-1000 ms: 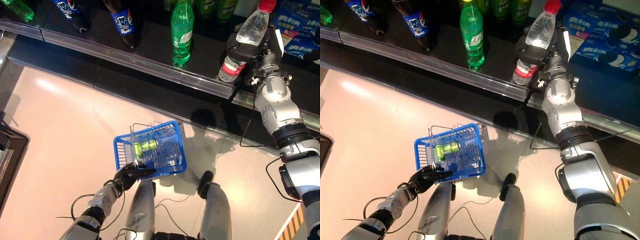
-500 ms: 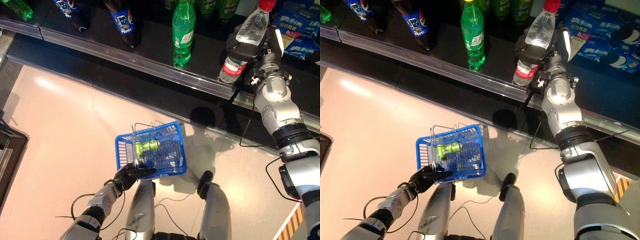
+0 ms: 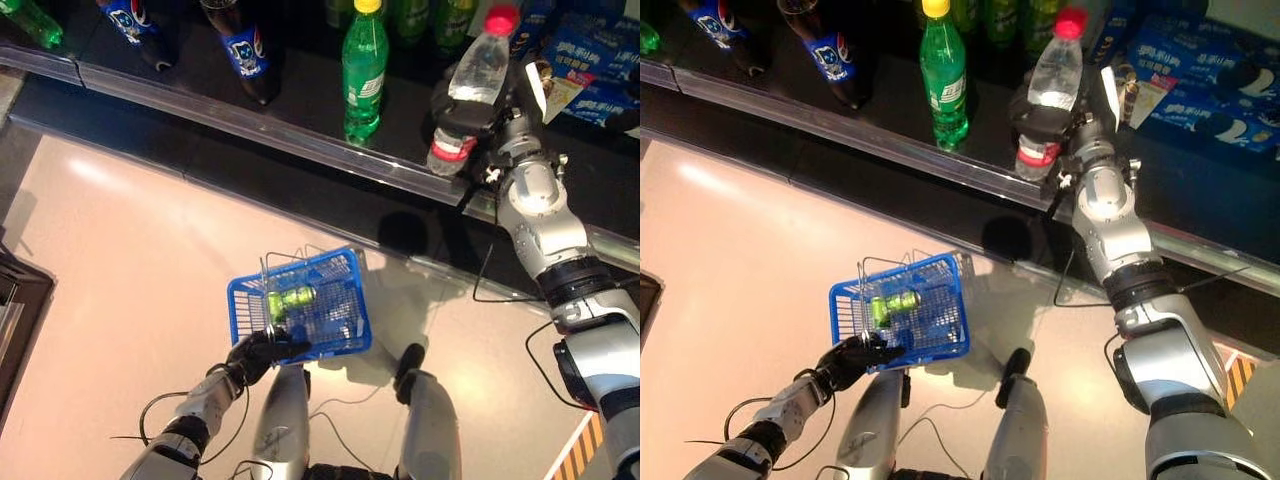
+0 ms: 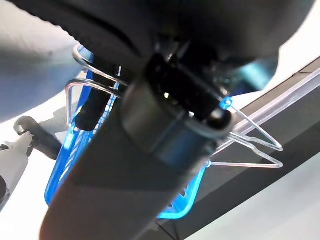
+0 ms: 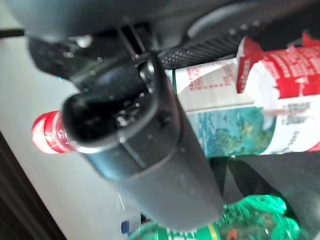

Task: Pick up the drink and place into the basket.

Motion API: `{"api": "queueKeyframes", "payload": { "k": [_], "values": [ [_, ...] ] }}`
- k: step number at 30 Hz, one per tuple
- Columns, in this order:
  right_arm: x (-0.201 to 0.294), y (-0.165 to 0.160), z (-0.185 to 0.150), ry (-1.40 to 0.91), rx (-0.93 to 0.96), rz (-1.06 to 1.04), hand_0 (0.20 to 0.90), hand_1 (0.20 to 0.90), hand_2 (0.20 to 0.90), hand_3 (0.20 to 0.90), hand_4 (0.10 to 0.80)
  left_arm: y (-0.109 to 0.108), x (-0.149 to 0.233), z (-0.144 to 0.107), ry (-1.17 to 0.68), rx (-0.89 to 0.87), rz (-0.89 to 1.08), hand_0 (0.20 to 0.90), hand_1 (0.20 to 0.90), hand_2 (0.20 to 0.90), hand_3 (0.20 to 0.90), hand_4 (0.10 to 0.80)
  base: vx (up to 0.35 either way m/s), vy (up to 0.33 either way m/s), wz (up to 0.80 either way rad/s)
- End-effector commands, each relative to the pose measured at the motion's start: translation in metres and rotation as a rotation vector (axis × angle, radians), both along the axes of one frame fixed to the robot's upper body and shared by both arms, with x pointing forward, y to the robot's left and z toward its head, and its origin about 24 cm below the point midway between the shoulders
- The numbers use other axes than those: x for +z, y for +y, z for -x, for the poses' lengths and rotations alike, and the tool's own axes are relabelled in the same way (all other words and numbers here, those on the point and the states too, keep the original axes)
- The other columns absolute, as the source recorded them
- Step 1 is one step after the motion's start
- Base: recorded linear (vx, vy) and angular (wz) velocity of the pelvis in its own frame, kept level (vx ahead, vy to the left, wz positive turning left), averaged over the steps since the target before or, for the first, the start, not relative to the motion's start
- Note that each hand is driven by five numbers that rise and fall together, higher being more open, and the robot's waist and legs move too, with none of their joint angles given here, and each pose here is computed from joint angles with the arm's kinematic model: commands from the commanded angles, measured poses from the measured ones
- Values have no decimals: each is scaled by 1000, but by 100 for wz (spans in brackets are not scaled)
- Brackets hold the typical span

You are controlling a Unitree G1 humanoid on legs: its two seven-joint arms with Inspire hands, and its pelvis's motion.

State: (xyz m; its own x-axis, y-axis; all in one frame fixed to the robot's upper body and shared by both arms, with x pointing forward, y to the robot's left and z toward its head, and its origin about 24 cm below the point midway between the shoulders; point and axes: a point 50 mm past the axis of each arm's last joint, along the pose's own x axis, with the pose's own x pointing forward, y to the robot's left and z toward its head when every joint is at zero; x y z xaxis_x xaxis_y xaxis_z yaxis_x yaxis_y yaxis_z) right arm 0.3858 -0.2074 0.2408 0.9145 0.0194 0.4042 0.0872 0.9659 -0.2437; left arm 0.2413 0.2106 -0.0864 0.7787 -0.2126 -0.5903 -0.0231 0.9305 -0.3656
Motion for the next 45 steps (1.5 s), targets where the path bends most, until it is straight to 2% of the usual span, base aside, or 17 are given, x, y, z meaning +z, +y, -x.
{"api": "queueKeyframes", "payload": {
  "k": [1, 10, 16, 27, 33, 45],
  "values": [
    [91, 26, 33, -409, 171, 6, 300, 300, 300, 200, 100, 21, -2, 19, -15, -37, -55, 300, 300, 300, 200, 100, 55, 19, -7],
    [63, 39, 52, -398, 287, 13, 300, 300, 300, 200, 100, 38, -27, 60, 132, 55, -90, 300, 300, 300, 200, 100, 74, 34, -3],
    [49, 42, 62, -386, 334, 13, 300, 300, 300, 200, 100, 44, -33, 73, 170, 102, -85, 300, 300, 300, 200, 100, 82, 12, 16],
    [20, 55, 83, -336, 447, 28, 300, 300, 300, 200, 100, 53, -40, 92, 174, 443, 141, 300, 300, 300, 200, 100, 81, 10, 5],
    [10, 61, 89, -308, 478, 23, 300, 300, 300, 200, 100, 57, -37, 90, 135, 520, 190, 300, 300, 300, 200, 100, 38, 4, 16],
    [-32, 79, 88, -173, 543, -43, 300, 300, 300, 200, 100, 44, 0, 46, -188, 522, 420, 300, 300, 300, 200, 100, 5, -7, 12]
  ]
}}
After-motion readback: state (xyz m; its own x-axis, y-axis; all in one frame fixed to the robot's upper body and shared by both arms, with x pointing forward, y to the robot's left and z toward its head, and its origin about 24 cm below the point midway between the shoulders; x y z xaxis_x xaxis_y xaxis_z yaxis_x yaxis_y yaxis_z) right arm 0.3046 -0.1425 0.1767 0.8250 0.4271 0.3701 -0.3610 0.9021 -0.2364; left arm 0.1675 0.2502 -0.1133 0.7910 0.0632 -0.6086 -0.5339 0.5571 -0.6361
